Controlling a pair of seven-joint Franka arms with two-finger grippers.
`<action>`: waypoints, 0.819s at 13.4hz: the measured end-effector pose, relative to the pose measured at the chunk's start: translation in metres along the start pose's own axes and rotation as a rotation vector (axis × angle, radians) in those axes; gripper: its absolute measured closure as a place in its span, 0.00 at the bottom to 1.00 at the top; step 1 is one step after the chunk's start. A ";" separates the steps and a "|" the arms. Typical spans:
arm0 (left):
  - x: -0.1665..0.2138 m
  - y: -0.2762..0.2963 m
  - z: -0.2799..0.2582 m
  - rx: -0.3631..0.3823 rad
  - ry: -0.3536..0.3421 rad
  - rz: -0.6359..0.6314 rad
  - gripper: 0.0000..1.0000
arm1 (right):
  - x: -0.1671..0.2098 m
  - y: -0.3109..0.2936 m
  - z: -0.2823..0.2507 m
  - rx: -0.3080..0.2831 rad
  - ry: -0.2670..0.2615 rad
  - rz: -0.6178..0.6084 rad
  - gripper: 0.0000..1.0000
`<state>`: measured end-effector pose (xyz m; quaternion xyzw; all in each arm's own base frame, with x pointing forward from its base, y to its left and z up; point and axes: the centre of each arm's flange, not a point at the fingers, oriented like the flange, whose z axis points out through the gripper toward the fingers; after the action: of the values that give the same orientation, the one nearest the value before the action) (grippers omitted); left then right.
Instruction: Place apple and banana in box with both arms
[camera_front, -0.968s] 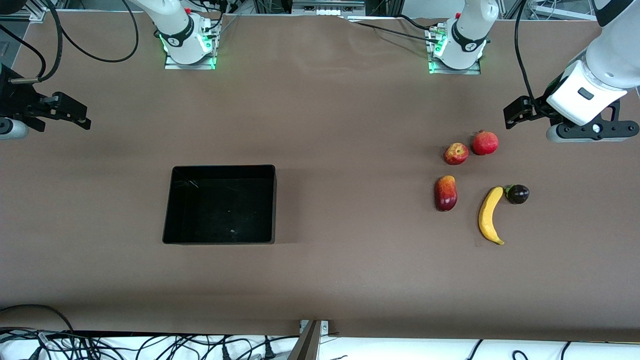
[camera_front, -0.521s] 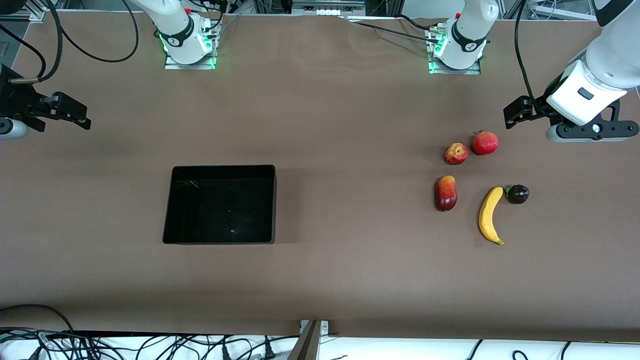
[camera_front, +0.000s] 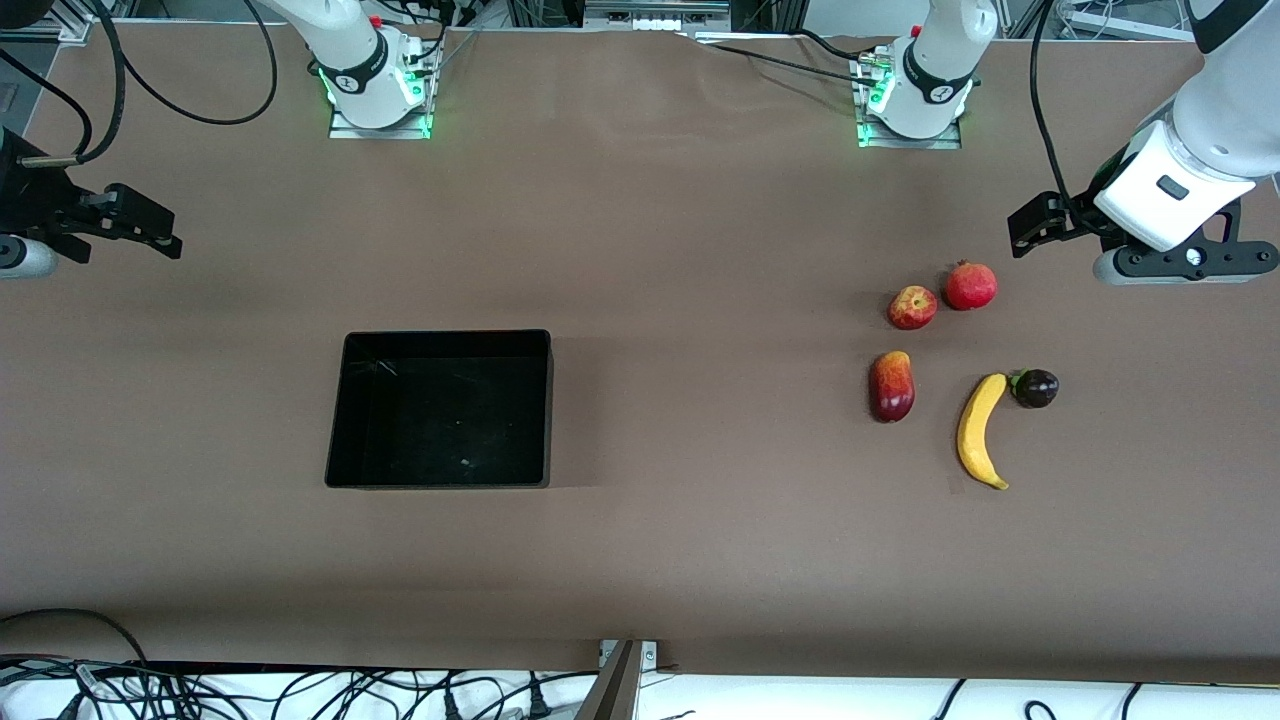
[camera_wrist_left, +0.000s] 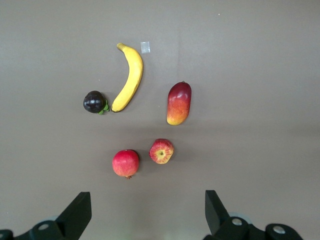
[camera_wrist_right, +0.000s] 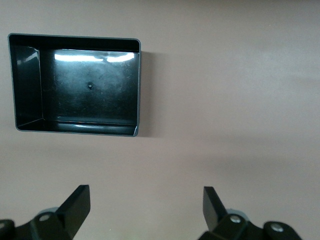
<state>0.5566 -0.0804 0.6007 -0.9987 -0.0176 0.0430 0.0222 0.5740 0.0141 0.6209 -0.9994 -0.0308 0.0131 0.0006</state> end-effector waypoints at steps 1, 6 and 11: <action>0.000 0.000 0.000 0.000 0.000 0.000 0.00 | 0.000 0.000 0.000 0.000 0.000 0.000 0.00; -0.001 0.003 0.000 0.000 0.000 0.005 0.00 | 0.011 -0.008 0.039 -0.001 -0.026 -0.009 0.00; 0.000 -0.001 -0.001 0.000 0.000 -0.003 0.00 | 0.041 -0.012 0.191 -0.008 -0.048 0.002 0.00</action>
<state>0.5567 -0.0790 0.6013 -0.9987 -0.0189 0.0428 0.0222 0.6086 0.0286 0.4290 -0.9989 -0.0298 0.0370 -0.0041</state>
